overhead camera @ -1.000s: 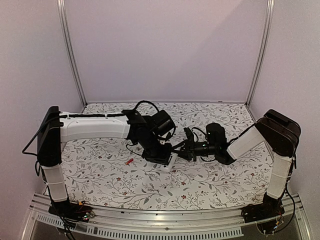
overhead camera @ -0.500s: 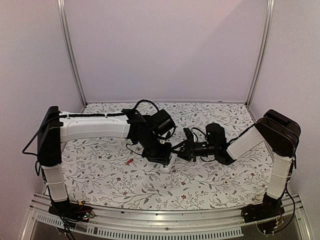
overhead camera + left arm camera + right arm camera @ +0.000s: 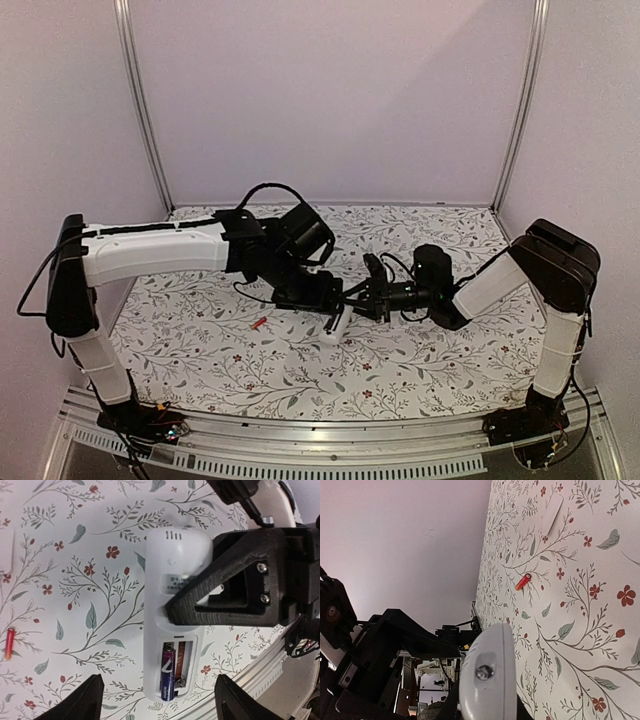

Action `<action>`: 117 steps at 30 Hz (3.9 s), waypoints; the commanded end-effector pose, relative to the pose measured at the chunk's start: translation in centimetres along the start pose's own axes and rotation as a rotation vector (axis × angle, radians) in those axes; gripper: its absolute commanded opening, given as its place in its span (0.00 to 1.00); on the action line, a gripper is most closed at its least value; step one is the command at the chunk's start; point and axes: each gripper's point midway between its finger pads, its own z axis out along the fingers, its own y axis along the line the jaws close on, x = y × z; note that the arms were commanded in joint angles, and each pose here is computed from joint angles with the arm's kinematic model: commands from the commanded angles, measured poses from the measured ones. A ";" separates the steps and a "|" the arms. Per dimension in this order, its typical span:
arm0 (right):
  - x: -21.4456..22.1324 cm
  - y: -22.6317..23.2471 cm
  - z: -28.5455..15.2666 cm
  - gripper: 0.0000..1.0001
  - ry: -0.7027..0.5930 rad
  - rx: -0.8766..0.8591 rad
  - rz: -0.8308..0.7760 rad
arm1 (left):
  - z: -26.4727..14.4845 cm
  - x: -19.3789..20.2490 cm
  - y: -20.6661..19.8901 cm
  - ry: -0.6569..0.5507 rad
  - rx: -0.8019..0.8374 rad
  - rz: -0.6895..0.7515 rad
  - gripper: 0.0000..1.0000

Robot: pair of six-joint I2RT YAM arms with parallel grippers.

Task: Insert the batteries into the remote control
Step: Load the battery into the battery compartment.

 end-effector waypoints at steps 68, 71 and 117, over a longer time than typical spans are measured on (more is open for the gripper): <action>4.7 2.1 1.9 0.00 0.265 -0.048 -0.039 | -1.2 7.9 -5.0 -0.248 0.260 1.519 0.26; 4.7 2.2 1.9 0.00 0.267 -0.050 -0.039 | -0.8 8.1 -4.7 -0.234 0.254 1.521 0.25; 4.9 7.0 1.6 0.00 0.263 -0.268 -0.082 | 0.9 7.4 -1.4 -0.156 0.242 1.431 0.08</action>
